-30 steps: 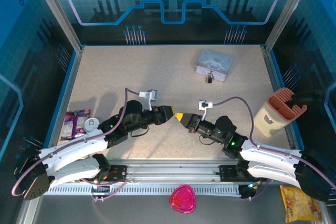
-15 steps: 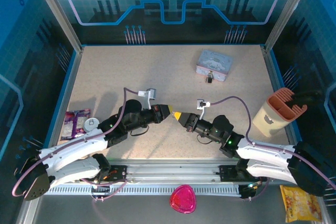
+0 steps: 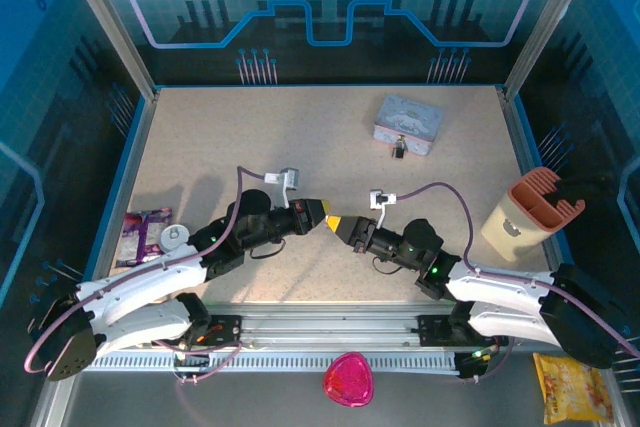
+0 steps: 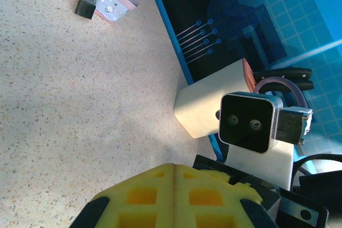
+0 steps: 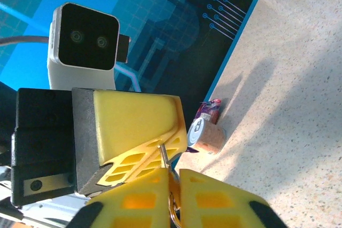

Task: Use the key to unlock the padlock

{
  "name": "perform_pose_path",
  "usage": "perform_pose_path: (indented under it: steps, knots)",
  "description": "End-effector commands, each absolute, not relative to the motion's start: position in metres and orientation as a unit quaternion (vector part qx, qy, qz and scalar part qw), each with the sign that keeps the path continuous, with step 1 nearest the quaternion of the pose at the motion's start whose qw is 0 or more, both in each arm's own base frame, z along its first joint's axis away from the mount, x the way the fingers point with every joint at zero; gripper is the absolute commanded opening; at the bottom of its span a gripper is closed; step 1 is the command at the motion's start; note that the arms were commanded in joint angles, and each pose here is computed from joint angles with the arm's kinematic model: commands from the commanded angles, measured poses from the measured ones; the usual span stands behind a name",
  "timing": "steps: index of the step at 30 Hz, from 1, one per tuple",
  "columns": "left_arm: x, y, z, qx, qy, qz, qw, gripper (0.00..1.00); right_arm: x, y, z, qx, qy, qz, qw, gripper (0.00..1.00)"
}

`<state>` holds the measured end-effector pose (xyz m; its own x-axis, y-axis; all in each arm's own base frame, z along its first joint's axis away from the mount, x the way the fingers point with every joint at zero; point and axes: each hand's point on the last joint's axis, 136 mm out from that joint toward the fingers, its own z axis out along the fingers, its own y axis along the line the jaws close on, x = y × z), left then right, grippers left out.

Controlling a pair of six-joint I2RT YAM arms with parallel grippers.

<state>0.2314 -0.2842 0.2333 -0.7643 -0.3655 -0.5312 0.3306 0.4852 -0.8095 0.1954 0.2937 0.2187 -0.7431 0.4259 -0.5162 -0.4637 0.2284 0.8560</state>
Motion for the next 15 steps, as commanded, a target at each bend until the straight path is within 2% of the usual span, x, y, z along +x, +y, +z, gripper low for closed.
perform_pose_path:
  steps: [1, 3, 6, 8, 15]
  knots:
    - [0.227, -0.288, 0.236, -0.006, 0.786, -0.517, 0.339, 0.00, 0.190, 0.299, 0.254, -0.032, 0.656, 0.654, 0.375, 0.05]
    - [0.229, -0.287, 0.235, -0.008, 0.788, -0.513, 0.340, 0.00, 0.190, 0.298, 0.253, -0.031, 0.657, 0.652, 0.377, 0.00]
    - [0.231, -0.286, 0.233, -0.009, 0.793, -0.504, 0.342, 0.00, 0.193, 0.294, 0.248, -0.021, 0.671, 0.636, 0.380, 0.00]
    - [0.233, -0.283, 0.230, -0.018, 0.801, -0.491, 0.343, 0.04, 0.197, 0.290, 0.240, -0.013, 0.692, 0.612, 0.382, 0.00]
    - [0.239, -0.258, 0.224, -0.048, 0.821, -0.445, 0.355, 0.45, 0.212, 0.261, 0.216, 0.018, 0.772, 0.503, 0.389, 0.00]
